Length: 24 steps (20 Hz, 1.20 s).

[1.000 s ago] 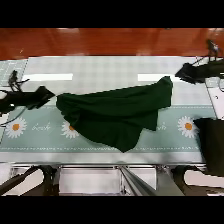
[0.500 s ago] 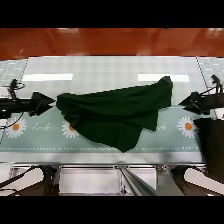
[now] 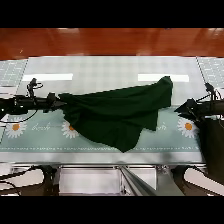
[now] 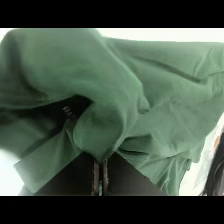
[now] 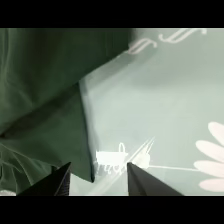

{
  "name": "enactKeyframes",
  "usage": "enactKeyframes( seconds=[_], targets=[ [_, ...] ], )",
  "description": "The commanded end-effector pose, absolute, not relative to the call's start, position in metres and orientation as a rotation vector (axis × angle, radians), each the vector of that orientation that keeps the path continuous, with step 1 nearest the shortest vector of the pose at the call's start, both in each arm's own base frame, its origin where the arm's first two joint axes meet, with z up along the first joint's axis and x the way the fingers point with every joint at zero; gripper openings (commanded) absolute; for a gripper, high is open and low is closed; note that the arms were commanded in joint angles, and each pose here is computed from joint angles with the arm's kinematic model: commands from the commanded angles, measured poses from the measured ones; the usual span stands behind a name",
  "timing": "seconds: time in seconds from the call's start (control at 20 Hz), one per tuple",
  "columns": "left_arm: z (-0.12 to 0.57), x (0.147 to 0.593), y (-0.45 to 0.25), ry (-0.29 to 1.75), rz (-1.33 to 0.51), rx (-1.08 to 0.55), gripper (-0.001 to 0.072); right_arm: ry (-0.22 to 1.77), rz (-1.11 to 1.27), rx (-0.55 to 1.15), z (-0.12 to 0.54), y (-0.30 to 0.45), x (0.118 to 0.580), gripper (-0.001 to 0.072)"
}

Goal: Fold the shirts.

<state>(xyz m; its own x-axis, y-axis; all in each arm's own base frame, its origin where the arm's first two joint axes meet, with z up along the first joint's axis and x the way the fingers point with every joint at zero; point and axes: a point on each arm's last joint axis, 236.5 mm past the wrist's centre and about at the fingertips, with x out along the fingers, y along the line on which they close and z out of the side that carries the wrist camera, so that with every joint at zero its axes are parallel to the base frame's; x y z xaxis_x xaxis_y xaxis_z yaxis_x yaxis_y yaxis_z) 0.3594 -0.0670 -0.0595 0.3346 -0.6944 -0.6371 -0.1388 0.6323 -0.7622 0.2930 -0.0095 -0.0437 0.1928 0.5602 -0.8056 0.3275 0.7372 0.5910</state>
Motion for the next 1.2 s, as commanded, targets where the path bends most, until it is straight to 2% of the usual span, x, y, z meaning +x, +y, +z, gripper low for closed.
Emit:
enactKeyframes(
  seconds=[0.0,0.15,0.4,0.65,0.9,1.05,1.1,1.15],
  targets=[
    [-0.054,0.362,-0.072,1.199,-0.46,-0.833,0.0018,1.468,0.211,0.797,-0.049,-0.002,0.277,0.0393],
    [-0.053,0.36,-0.073,1.206,-0.468,-0.837,0.0018,1.517,0.244,0.83,-0.057,0.021,0.266,0.0393],
    [-0.053,0.361,-0.073,1.212,-0.455,-0.855,0.0019,1.644,0.333,0.739,-0.08,0.066,0.247,0.0393],
    [-0.053,0.36,-0.073,1.217,-0.45,-0.864,0.0019,1.687,0.332,0.704,-0.102,0.089,0.251,0.0393],
    [-0.053,0.361,-0.073,1.216,-0.45,-0.864,0.0018,1.663,0.347,0.733,-0.113,0.109,0.271,0.0393],
    [-0.053,0.36,-0.074,1.216,-0.45,-0.864,0.0018,1.652,0.374,0.687,-0.113,0.121,0.281,0.0392],
    [-0.053,0.36,-0.074,1.216,-0.45,-0.864,0.0018,1.643,0.38,0.683,-0.111,0.124,0.284,0.0352],
    [-0.053,0.36,-0.073,1.216,-0.45,-0.864,0.0018,1.633,0.385,0.69,-0.11,0.126,0.287,0.0258]
  ],
)
